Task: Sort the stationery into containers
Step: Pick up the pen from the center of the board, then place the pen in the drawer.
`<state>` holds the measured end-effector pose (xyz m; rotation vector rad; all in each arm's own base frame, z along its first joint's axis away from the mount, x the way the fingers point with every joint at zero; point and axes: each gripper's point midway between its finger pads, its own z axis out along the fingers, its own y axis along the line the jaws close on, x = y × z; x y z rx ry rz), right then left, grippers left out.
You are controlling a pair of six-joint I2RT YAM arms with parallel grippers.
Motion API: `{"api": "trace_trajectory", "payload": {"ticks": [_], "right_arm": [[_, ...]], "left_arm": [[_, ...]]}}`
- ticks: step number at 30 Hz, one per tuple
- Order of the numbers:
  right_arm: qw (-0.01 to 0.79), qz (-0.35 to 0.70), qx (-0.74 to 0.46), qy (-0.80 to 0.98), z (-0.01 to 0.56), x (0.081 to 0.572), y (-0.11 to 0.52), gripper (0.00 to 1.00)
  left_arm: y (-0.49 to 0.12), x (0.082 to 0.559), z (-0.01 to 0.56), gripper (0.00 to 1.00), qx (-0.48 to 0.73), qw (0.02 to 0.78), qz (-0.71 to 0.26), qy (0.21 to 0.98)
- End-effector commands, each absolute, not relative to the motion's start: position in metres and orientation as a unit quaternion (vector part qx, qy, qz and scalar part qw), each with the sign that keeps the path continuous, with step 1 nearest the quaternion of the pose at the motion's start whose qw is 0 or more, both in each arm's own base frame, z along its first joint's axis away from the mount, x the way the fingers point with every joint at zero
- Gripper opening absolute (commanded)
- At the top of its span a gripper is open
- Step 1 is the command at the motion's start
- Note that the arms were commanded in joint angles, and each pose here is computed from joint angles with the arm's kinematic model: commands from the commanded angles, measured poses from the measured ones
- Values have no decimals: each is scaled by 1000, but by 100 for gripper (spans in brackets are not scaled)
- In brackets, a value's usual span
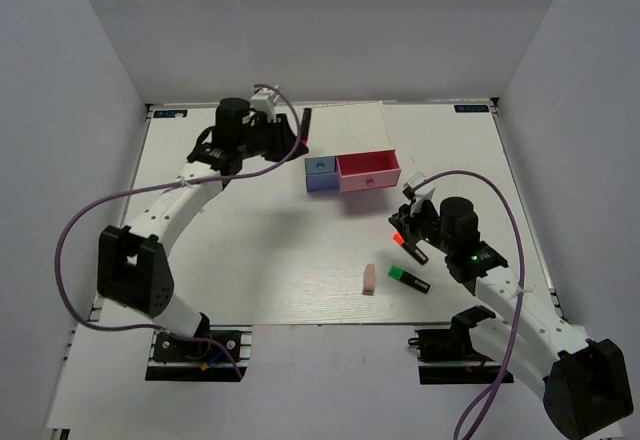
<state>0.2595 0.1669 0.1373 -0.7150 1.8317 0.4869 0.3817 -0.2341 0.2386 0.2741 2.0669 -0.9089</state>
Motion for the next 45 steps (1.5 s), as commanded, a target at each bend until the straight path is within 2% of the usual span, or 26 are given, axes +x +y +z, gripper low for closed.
{"api": "trace_trajectory", "payload": {"ticks": [1,2,4,6,14,24,28,29,31,33,36,45], "right_arm": [[540,185,-303,763,139,262,160,22],[543,180,-303,762,140,263,158,23],[548,174,-299,762,142,264,155,25],[550,169,-293,763,142,265,151,26],[551,161,-279,770,142,267,144,29],[554,156,-259,776,140,270,135,32],[556,155,-257,775,142,271,134,34],[555,157,-257,775,142,270,134,35],[556,155,-258,774,142,271,133,37],[554,155,-257,776,140,271,133,44],[555,154,-258,776,141,272,133,50],[551,140,-262,780,137,276,129,54]], "left_arm": [[-280,383,286,0,267,464,-395,747],[-288,387,267,0,296,446,-380,755],[-310,389,280,0,339,451,-374,736],[-327,395,268,1,368,442,-355,737],[-373,400,235,5,419,430,-314,736],[-375,402,210,14,438,435,-220,755],[-371,407,209,22,429,443,-194,763],[-374,406,204,30,430,440,-188,766],[-374,411,210,36,426,450,-183,763],[-377,408,210,46,427,451,-181,763],[-376,409,210,53,426,452,-177,764],[-379,408,234,62,422,477,-181,749]]}}
